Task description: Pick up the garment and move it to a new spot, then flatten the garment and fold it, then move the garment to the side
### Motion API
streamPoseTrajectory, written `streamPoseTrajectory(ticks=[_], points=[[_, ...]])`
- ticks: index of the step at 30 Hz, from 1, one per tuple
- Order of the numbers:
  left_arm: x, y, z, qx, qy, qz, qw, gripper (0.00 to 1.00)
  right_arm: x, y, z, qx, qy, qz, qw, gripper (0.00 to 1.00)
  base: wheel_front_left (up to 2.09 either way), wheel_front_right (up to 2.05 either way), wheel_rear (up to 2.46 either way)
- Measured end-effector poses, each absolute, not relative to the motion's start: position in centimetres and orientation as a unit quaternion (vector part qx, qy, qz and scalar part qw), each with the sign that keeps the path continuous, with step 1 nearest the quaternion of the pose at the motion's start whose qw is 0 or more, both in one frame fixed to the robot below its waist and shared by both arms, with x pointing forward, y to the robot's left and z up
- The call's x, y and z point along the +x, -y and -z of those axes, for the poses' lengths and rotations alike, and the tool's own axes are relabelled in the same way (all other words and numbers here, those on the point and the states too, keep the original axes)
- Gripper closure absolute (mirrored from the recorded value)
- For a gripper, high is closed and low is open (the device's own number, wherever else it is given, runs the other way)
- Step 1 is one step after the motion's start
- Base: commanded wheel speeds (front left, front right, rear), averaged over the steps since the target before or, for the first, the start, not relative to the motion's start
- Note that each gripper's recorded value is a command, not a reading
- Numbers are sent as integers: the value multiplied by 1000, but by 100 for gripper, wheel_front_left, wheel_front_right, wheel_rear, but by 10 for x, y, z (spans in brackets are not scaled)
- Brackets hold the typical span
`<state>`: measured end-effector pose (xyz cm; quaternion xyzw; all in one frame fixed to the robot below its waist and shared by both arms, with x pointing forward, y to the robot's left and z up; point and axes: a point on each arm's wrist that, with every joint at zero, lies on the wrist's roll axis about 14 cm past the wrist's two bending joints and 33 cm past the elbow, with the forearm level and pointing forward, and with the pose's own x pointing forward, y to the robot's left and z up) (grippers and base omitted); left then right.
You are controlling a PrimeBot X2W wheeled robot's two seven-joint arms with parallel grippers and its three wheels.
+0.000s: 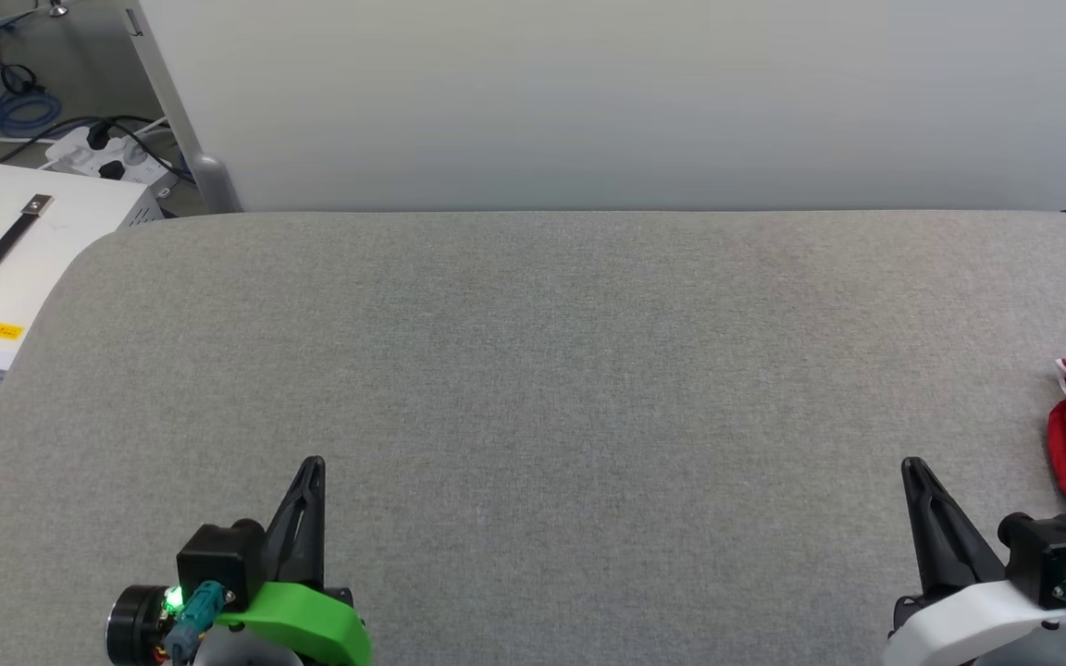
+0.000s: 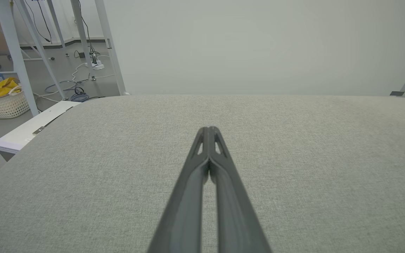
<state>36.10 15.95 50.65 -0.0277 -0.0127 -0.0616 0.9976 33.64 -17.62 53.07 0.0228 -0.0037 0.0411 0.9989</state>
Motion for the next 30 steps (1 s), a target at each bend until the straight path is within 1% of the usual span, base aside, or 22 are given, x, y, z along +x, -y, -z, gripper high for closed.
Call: streamPoseTrajectory(ticks=[30], points=[[363,-166,-510,-9,3,42,999,100,348,171,-527,9,-2,-49,999,100,0,0,0]])
